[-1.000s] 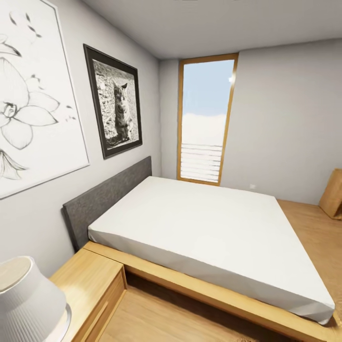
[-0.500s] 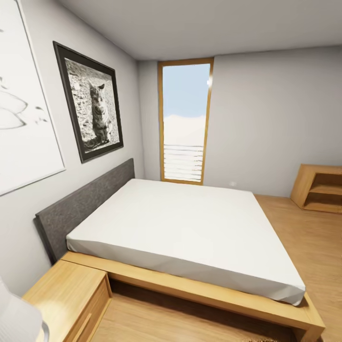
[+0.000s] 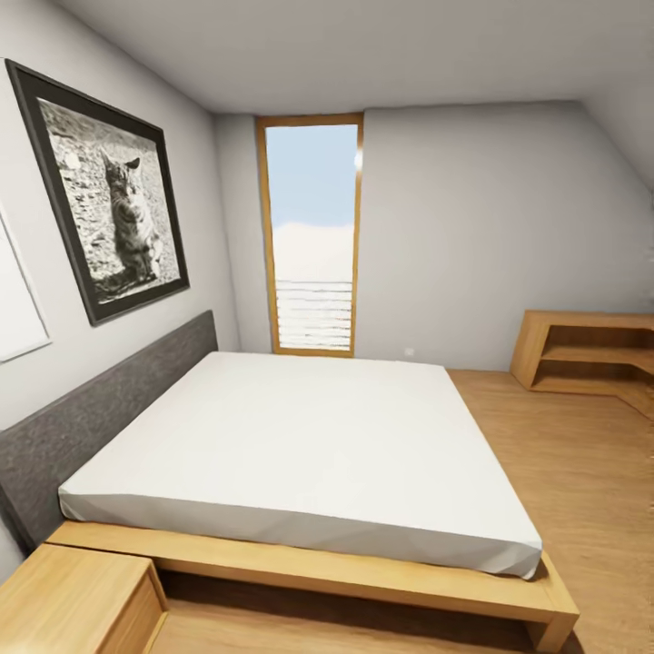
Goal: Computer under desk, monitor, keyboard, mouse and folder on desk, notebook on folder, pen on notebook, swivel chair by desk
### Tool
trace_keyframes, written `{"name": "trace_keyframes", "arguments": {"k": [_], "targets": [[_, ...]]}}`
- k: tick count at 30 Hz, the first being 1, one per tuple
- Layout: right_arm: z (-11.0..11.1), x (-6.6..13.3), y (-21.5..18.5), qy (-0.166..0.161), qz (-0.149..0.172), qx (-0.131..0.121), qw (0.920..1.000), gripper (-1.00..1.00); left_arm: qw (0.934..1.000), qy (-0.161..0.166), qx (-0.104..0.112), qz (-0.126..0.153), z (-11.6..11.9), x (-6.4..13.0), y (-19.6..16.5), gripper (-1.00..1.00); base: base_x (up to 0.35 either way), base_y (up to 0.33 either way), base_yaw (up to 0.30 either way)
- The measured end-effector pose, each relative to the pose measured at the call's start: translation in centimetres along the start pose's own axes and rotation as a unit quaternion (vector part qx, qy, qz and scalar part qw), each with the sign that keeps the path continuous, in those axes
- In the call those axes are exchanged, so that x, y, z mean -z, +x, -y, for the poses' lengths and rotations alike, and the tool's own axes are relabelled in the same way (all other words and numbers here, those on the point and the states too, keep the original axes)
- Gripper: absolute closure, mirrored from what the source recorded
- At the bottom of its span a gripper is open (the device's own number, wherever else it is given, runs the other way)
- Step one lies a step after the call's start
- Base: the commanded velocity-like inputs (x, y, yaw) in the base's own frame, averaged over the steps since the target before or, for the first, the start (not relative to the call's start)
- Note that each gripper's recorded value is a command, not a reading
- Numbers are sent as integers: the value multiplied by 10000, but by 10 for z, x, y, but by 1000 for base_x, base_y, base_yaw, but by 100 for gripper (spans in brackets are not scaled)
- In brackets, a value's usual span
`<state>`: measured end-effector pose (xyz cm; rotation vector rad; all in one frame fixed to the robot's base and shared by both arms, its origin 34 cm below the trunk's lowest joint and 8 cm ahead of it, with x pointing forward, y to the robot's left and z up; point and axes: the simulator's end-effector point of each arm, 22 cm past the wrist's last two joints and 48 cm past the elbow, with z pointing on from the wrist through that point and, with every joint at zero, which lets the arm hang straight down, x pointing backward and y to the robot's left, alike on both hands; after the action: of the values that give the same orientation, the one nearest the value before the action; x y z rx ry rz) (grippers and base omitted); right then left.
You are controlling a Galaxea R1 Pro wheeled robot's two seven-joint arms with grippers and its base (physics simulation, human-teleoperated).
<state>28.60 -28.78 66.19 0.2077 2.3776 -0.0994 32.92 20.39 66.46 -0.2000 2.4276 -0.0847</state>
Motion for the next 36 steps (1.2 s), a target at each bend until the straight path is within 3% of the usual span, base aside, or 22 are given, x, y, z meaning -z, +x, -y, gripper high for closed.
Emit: {"name": "trace_keyframes", "arguments": {"k": [14,36], "targets": [[0,-1,-2,-4,24,5,10000,-100,10000,-9,-4,13,-1,0,-1,-100,140,-257,-66],[-1,-2,-9,-11,134,-9,9999,-100,9999,-63,-66,111,-13,-2,-10,-100,6,-16,-211]]}}
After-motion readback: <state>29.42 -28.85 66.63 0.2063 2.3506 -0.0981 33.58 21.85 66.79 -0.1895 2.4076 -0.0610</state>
